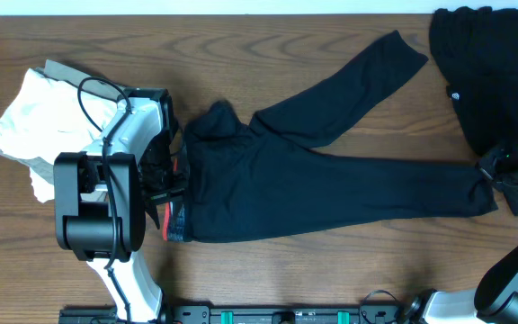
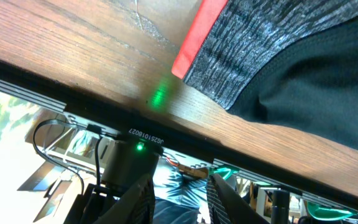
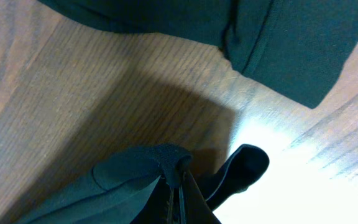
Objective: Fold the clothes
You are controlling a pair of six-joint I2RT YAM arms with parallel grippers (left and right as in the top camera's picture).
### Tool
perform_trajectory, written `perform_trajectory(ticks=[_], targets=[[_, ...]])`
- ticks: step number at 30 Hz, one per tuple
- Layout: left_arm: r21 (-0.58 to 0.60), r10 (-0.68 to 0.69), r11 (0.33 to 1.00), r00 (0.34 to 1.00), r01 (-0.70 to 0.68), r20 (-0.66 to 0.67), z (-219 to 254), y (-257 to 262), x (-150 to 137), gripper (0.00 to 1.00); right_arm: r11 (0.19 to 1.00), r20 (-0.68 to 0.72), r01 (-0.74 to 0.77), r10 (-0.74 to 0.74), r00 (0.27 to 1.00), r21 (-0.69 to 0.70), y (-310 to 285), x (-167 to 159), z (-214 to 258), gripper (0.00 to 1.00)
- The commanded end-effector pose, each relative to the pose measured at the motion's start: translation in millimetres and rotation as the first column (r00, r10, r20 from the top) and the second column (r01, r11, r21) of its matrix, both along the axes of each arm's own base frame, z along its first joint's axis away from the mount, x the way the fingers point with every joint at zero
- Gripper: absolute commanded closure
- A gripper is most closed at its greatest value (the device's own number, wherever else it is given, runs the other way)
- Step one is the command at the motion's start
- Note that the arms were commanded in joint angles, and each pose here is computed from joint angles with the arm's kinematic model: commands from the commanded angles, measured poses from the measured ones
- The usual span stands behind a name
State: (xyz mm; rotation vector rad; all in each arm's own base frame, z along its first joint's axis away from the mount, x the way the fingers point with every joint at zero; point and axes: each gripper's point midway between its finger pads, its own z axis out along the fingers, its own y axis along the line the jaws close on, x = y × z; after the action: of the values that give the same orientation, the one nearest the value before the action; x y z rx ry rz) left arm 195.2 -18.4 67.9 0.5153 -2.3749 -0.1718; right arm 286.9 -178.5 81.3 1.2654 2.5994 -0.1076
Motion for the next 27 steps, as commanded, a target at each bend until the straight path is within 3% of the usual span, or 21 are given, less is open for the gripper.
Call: perform_trajectory(ticks=[1,9,14,16,21,27], targets=[[0.005,-0.013,1.0,1.0,0.013,0.007,4.3,1.9,-2.0,0.69,0.999,-0.009,0.008,-0.009,1.0,-0.044,-8.9,-0.3,4.2,0.99],[-0.006,0.012,1.0,0.99,-0.012,0.142,-15.7,-2.7,24.7,0.71,0.999,-0.009,0.015,-0.015,1.0,-0.043,-9.7,-1.1,4.2,0.99],[-0.256,0.029,0.966,0.962,0.043,0.27,-26.1,-37.6,52.1,0.75,0.999,-0.014,0.014,-0.015,1.0,-0.04,-9.1,-2.2,3.8,0.99],[-0.277,0.04,0.96,0.958,0.042,0.283,-27.1,-41.3,55.2,0.75,0.999,-0.016,0.014,-0.015,1.0,-0.039,-8.8,-2.6,3.7,0.99],[-0.304,0.06,0.952,0.949,0.039,0.308,-42.6,-46.3,55.4,0.75,0.999,-0.016,0.014,-0.015,1.0,-0.039,-8.9,-2.5,3.7,0.99],[-0.323,0.094,0.946,0.957,-0.001,0.273,-73.4,-50.2,28.5,0.75,0.999,-0.017,0.014,-0.015,1.0,-0.039,-8.7,-2.8,3.6,0.99]])
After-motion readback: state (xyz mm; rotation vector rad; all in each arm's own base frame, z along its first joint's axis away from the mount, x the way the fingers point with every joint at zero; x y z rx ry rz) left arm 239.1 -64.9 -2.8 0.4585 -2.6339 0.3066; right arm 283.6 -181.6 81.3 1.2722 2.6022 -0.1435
